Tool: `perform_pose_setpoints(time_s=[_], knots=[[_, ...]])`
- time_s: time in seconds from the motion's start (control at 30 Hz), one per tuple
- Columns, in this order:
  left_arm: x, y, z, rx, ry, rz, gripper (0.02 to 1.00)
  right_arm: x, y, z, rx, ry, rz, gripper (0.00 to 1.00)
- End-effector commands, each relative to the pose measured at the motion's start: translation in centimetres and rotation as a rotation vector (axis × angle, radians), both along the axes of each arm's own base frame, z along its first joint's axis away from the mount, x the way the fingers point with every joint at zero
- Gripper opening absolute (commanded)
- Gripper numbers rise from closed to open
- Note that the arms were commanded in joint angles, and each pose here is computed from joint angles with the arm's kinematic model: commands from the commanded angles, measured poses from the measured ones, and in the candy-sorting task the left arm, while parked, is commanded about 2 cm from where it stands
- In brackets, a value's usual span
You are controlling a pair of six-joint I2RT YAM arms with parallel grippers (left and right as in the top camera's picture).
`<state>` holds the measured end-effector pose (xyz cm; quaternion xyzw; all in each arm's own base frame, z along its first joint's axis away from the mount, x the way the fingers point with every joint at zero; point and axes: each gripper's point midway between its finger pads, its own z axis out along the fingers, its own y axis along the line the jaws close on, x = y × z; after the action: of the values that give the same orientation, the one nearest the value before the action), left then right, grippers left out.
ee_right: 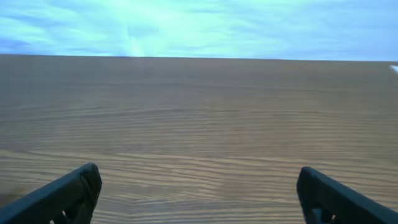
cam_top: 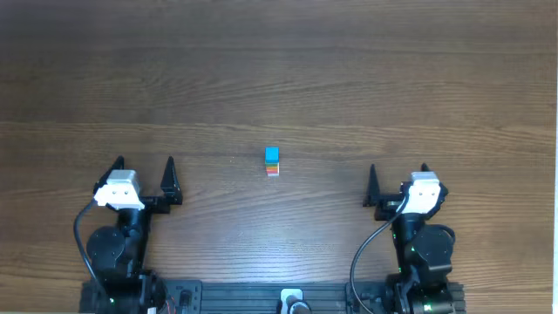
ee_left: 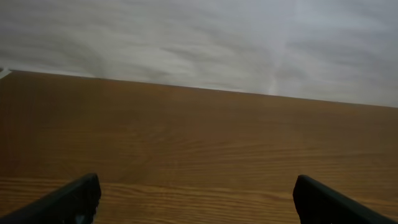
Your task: Stack Cubes
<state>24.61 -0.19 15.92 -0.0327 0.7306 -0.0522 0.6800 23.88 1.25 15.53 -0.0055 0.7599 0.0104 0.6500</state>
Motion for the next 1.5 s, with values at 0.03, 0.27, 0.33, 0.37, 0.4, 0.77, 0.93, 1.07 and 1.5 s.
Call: perform_pose_setpoints(time_s=[0.03, 0.27, 0.33, 0.37, 0.4, 0.77, 0.93, 1.07, 1.5], knots=[[0.00, 0.01, -0.19, 0.014, 0.001, -0.003, 0.998, 0.13, -1.18, -0.37, -0.044, -0.003, -0.009, 0.993], [0.00, 0.01, -0.19, 0.014, 0.001, -0.003, 1.000, 0.23, -1.19, -0.21, -0.044, -0.018, -0.008, 0.993], [0.00, 0.01, -0.19, 0.014, 0.001, -0.003, 1.000, 0.23, -1.18, -0.21, -0.044, -0.017, -0.007, 0.993], [0.00, 0.01, -0.19, 0.014, 0.001, -0.003, 1.000, 0.23, -1.18, -0.22, -0.044, -0.017, -0.007, 0.991], [0.00, 0.01, -0.19, 0.014, 0.001, -0.003, 1.000, 0.23, -1.18, -0.23, -0.044, -0.016, -0.007, 0.993], [0.00, 0.01, -0.19, 0.014, 0.001, -0.003, 1.000, 0.23, -1.18, -0.23, -0.044, -0.016, -0.007, 0.991], [0.00, 0.01, -0.19, 0.014, 0.001, -0.003, 0.998, 0.23, -1.18, -0.23, -0.044, -0.016, -0.007, 0.991], [0.00, 0.01, -0.19, 0.014, 0.001, -0.003, 1.000, 0.23, -1.18, -0.23, -0.044, -0.016, -0.007, 0.991], [0.00, 0.01, -0.19, 0.014, 0.001, -0.003, 1.000, 0.23, -1.18, -0.23, -0.044, -0.016, -0.007, 0.991]])
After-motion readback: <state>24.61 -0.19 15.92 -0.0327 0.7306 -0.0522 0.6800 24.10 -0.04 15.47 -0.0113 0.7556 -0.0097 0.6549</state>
